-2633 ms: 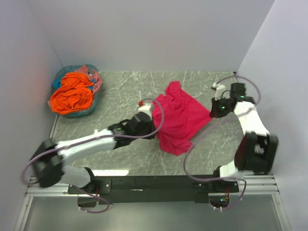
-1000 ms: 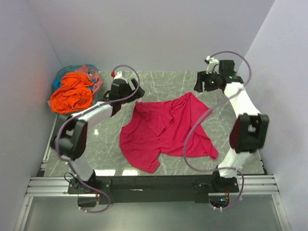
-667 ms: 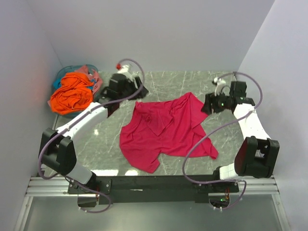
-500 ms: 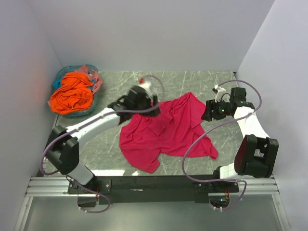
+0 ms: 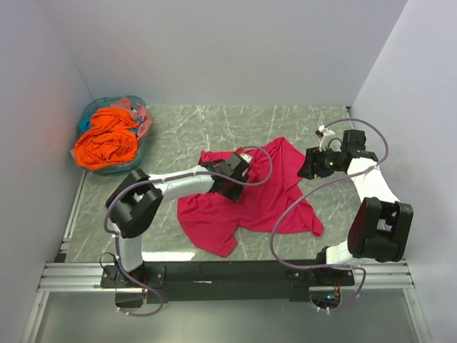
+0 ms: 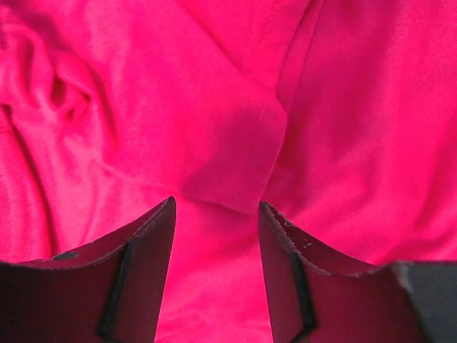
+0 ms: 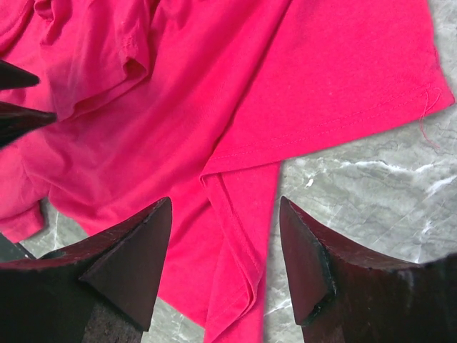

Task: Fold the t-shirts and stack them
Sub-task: Flatten the tshirt out

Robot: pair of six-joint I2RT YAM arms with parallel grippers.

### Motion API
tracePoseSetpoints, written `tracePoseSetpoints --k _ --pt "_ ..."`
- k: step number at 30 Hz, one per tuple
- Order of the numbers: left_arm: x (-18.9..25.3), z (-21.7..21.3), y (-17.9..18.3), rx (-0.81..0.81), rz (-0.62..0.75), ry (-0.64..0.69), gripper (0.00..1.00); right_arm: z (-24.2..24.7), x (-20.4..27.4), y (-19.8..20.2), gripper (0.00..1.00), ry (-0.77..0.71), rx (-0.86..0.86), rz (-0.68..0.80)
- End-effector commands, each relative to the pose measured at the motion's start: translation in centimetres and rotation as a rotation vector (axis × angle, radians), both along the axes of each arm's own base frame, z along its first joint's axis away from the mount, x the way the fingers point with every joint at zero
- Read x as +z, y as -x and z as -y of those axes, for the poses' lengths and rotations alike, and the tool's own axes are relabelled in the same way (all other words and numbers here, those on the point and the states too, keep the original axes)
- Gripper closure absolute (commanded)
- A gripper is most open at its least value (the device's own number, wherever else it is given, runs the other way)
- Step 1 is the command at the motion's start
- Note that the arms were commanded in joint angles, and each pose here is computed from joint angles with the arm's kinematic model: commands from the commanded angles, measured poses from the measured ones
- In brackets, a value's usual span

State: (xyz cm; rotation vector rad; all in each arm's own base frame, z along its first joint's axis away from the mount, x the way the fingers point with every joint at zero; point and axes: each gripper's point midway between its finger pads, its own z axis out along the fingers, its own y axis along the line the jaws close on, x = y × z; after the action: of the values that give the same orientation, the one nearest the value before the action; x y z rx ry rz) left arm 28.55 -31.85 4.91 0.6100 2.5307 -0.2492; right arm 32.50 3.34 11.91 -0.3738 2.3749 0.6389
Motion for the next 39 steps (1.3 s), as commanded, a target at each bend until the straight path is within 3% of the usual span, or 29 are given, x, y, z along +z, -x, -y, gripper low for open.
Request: tracePoseSetpoints --k 1,13,17,20,24,30,35,39 --pt "0.9 1.0 -1.0 -0.008 0.061 -0.028 0.45 0.1 0.5 -0.5 0.32 -0.007 0.014 0.032" --pt "-1.6 1.9 -0.4 -0.038 0.031 -0.101 0.53 0.1 0.5 -0.4 0.32 -0.019 0.014 0.027" --pt "-1.7 1.8 -0.5 -0.031 0.045 -0.117 0.65 0.2 0.5 -0.3 0.32 -0.023 0.013 0.027" --pt "-0.8 1.8 -0.9 -0.014 0.076 -0.109 0.82 0.1 0.5 -0.2 0.32 -0.028 0.019 0.024" --pt "2.7 2.2 -1.2 -0.003 0.138 -0.038 0.90 0.2 0.5 -0.2 0.32 -0.022 0.016 0.030" --pt "7.0 2.6 -1.3 -0.003 0.192 0.062 0.91 0.5 0.3 -0.5 0.32 -0.013 0.011 0.022" --pt "7.8 3.2 -1.0 -0.038 0.157 0.109 0.90 0.5 0.2 -0.5 0.33 -0.012 0.010 0.021" --pt "7.9 3.2 -1.4 -0.040 0.141 0.144 1.00 0.6 0.2 -0.6 0.33 -0.010 0.008 0.022"
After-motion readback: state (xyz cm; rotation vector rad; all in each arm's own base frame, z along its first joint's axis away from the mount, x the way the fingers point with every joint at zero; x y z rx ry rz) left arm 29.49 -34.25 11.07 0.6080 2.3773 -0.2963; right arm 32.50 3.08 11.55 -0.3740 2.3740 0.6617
